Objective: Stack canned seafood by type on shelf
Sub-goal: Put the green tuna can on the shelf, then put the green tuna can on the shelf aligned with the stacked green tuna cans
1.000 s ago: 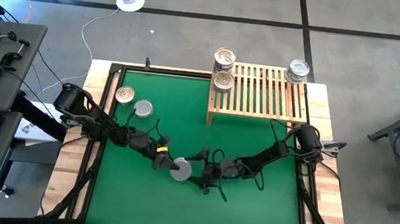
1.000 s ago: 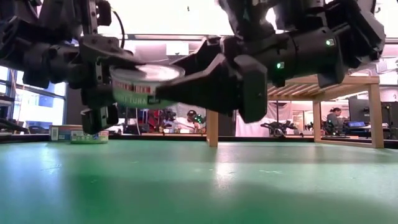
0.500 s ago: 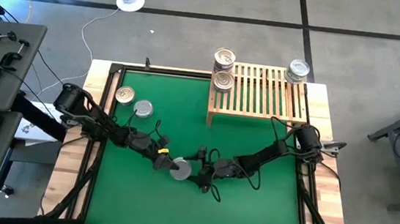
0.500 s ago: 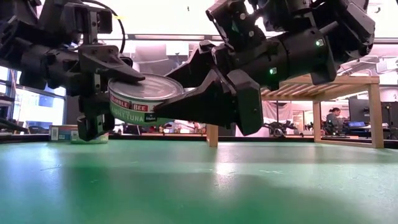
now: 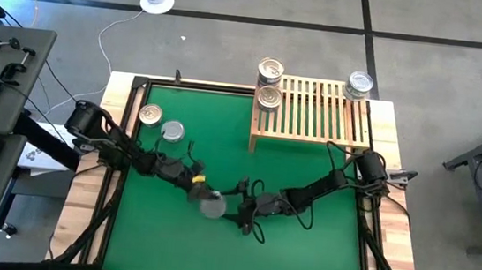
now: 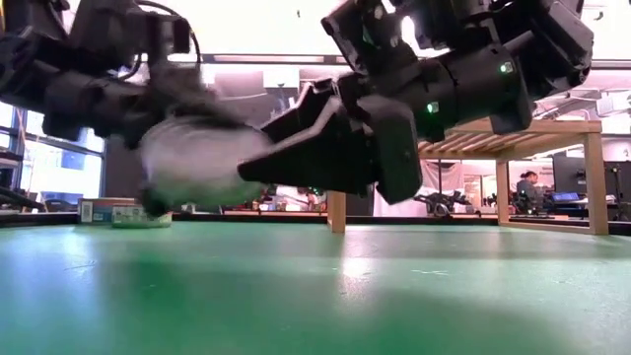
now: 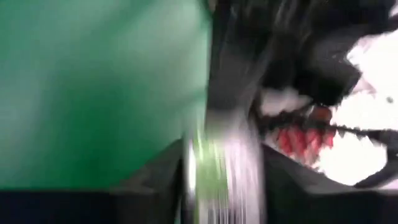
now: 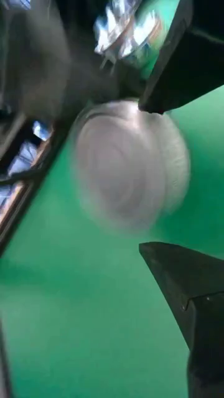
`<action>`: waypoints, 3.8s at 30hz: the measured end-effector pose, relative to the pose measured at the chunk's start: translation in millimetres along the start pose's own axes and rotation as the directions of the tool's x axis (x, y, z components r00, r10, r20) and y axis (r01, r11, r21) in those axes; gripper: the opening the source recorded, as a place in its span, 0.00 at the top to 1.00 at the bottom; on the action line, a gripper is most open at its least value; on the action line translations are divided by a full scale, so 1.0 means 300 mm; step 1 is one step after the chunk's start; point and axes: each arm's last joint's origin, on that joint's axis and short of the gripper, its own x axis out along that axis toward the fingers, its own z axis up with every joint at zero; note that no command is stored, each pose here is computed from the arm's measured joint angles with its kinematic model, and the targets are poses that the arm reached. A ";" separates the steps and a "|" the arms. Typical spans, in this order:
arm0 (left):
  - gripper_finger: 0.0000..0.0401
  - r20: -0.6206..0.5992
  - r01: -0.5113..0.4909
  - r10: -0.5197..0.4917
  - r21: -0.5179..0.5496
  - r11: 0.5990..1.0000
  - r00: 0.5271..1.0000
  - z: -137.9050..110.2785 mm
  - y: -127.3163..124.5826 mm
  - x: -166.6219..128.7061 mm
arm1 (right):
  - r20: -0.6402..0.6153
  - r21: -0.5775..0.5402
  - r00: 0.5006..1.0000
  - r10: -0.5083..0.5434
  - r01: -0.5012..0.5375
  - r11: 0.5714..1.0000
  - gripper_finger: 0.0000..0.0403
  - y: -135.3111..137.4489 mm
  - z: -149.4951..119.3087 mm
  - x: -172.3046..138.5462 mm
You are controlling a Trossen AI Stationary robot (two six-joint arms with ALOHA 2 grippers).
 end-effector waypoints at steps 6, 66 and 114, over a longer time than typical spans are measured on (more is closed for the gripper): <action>0.25 -0.002 -0.009 0.009 0.018 1.000 1.000 0.004 0.013 -0.010 | -0.036 0.069 0.997 0.073 -0.071 0.995 0.21 0.006 -0.013 -0.004; 0.52 0.009 -0.408 0.551 0.681 0.608 0.834 -0.295 -0.115 0.059 | 0.036 0.526 0.993 0.109 -0.111 0.843 0.01 0.045 -0.179 0.089; 0.58 0.088 -0.522 0.614 0.627 0.578 0.785 -0.271 -0.123 0.018 | -0.013 0.544 0.993 -0.120 0.108 0.832 0.14 0.015 -0.002 -0.353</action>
